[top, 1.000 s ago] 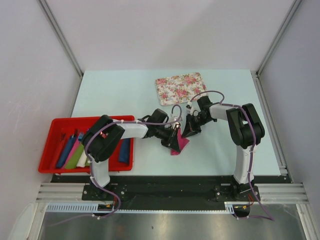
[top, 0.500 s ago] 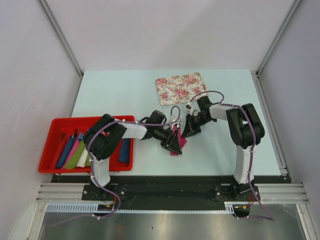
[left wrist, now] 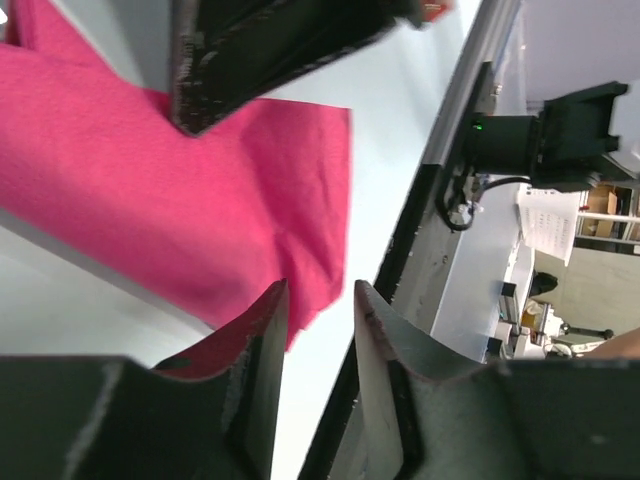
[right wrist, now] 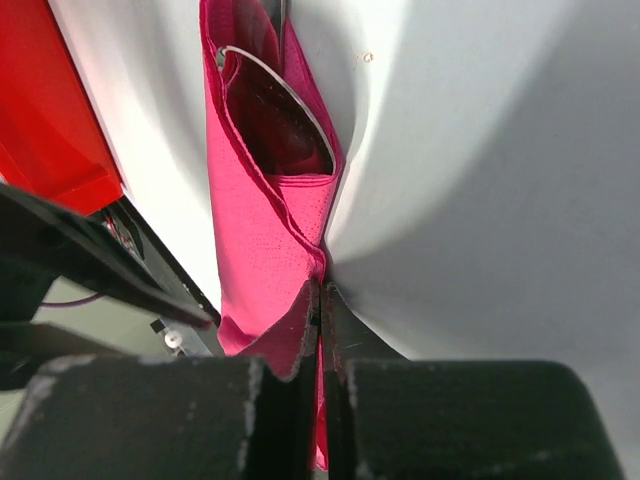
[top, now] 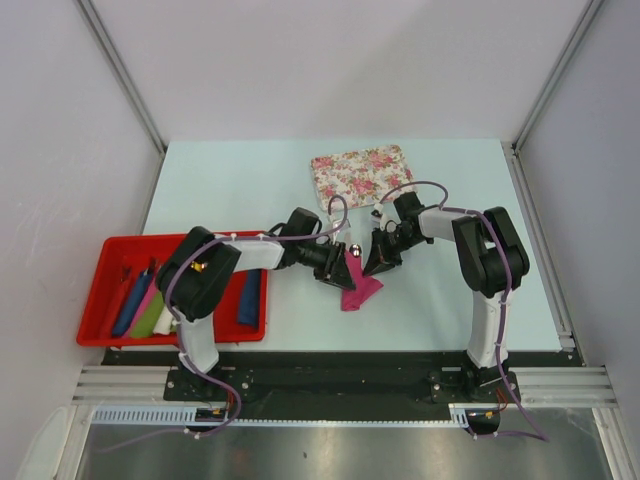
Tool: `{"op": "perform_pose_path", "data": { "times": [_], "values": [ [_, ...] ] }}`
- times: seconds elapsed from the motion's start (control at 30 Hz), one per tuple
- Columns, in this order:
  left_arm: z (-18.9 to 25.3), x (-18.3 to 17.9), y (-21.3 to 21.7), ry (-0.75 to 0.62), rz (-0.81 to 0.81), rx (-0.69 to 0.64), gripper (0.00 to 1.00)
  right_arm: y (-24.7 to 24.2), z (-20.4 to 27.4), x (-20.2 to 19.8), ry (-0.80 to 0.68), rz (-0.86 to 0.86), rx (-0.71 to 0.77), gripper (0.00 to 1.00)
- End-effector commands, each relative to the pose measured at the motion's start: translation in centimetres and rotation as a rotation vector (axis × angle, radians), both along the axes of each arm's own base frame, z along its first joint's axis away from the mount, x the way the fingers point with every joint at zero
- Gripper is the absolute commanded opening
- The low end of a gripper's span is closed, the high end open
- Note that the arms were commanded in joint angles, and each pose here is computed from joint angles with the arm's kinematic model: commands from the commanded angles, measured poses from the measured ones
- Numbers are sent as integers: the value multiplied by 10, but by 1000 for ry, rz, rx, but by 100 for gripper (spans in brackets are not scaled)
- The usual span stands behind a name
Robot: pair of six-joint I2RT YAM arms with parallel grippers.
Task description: Place the utensils on the paper napkin and roll it up
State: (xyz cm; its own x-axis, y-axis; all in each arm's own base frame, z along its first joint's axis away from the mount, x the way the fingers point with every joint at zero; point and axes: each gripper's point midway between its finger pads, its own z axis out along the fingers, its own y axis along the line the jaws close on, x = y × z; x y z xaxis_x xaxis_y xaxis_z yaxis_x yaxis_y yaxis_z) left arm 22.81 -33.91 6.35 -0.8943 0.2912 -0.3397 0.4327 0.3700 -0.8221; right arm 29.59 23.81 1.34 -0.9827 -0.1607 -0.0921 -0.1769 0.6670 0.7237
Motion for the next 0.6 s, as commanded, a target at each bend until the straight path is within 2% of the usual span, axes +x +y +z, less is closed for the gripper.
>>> {"op": "perform_pose_path", "data": {
  "times": [0.0, 0.33, 0.4, 0.53, 0.57],
  "values": [
    [-2, 11, -8, -28, -2, 0, 36, -7, -14, 10, -60, 12, -63, 0],
    [-1, 22, -27, 57, 65, -111, 32, -4, -12, 13, -65, 9, -61, 0],
    [-12, 24, -27, 81, 84, -88, 32, -3, -11, 13, -65, 10, -59, 0],
    [-48, 28, -16, 118, 127, 16, 24, -4, -8, 15, -72, 3, -57, 0],
    [-55, 28, -12, 126, 136, 37, 22, -4, -5, 16, -64, -5, -55, 3]
  ]
}}
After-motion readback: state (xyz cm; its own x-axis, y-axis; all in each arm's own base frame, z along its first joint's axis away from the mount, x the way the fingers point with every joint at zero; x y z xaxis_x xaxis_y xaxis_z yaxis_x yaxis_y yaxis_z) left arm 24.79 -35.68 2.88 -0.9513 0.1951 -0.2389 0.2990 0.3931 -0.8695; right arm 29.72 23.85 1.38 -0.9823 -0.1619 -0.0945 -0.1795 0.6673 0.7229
